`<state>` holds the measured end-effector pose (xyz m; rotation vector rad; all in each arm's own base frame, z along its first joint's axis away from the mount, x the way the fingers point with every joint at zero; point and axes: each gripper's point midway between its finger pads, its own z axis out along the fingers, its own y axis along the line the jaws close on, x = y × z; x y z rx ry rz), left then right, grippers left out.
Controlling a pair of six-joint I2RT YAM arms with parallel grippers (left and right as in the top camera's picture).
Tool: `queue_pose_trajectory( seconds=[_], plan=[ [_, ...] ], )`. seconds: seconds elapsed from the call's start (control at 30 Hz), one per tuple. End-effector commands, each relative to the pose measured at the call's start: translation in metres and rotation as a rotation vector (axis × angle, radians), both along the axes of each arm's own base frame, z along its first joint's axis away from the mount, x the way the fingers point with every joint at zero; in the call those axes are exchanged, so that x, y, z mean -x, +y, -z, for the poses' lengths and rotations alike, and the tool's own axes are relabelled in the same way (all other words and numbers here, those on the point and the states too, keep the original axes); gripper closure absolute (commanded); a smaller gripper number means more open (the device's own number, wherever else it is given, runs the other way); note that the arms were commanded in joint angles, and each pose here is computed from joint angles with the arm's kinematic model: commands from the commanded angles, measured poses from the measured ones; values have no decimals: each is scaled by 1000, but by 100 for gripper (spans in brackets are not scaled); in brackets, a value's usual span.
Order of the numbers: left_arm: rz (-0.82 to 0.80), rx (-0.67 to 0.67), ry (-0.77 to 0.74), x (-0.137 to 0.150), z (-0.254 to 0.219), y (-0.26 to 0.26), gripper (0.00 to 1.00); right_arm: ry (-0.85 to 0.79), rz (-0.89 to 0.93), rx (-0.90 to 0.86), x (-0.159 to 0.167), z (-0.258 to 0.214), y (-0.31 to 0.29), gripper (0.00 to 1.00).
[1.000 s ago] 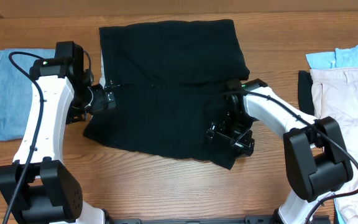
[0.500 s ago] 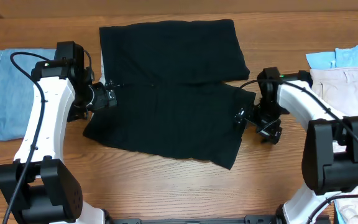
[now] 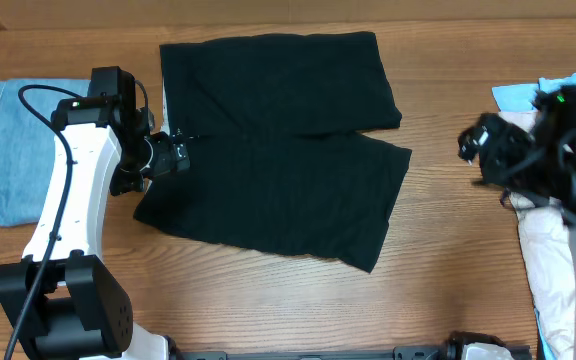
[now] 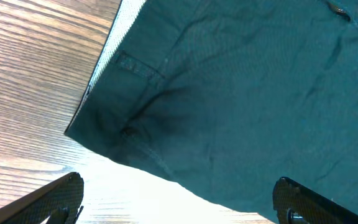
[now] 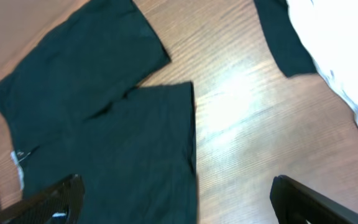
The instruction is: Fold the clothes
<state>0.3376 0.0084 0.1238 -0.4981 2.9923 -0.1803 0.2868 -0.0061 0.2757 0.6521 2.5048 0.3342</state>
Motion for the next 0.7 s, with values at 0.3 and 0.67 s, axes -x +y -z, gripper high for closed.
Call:
queue_pose_trajectory(
  seconds=[0.3, 0.67],
  plan=[
    [-12, 22, -24, -6, 0, -4, 0, 400, -93, -258, 51, 180, 83, 0],
    [-12, 23, -10, -3, 1, -5, 0, 709, 14, -284, 88, 263, 118, 28]
  ],
)
